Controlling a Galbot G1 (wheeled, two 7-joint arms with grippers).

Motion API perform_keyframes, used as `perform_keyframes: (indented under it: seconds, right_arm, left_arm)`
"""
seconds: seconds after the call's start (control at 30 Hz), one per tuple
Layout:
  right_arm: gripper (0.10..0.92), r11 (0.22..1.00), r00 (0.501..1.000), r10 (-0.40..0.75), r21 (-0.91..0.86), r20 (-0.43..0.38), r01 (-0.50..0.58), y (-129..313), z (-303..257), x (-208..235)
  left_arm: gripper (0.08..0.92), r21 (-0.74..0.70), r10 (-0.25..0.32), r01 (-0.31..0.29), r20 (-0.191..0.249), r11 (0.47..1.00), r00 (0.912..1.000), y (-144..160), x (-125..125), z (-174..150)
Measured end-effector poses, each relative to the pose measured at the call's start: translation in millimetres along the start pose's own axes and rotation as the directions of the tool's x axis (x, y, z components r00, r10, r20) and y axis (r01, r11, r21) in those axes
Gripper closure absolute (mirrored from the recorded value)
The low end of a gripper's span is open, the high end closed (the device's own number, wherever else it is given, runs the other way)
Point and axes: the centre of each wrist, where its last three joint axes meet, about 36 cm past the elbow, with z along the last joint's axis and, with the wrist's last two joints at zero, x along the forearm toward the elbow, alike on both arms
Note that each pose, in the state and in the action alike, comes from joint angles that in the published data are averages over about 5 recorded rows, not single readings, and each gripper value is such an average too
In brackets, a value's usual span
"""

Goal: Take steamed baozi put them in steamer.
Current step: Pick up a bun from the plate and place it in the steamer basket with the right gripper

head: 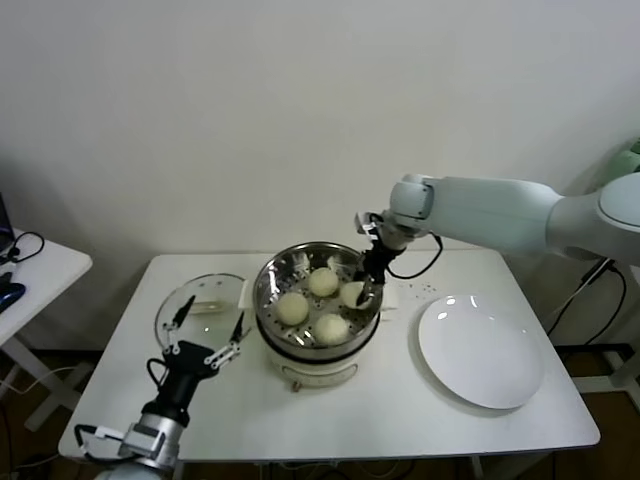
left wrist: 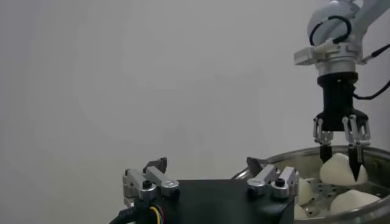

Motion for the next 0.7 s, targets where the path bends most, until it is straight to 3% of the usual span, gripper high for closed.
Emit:
perform_keyframes:
  seconds: [0.5, 0.7]
  right_arm:
    - [0.494, 1.0, 1.0, 0.001, -0.001, -0.019, -0.001, 1.6, 11.7, -5.0]
    - [0.38, 1.0, 1.0, 0.002, 0.005, -0.018, -0.002, 0.7, 10.0, -5.2]
  left_arm:
    - [0.177, 0.002, 0.004, -0.004, 0.0, 1.0, 1.0, -2.5, -0.5, -0.6]
    - [0.177, 0.002, 0.006, -0.006, 0.0, 1.0, 1.0, -3.4, -0.8, -0.5]
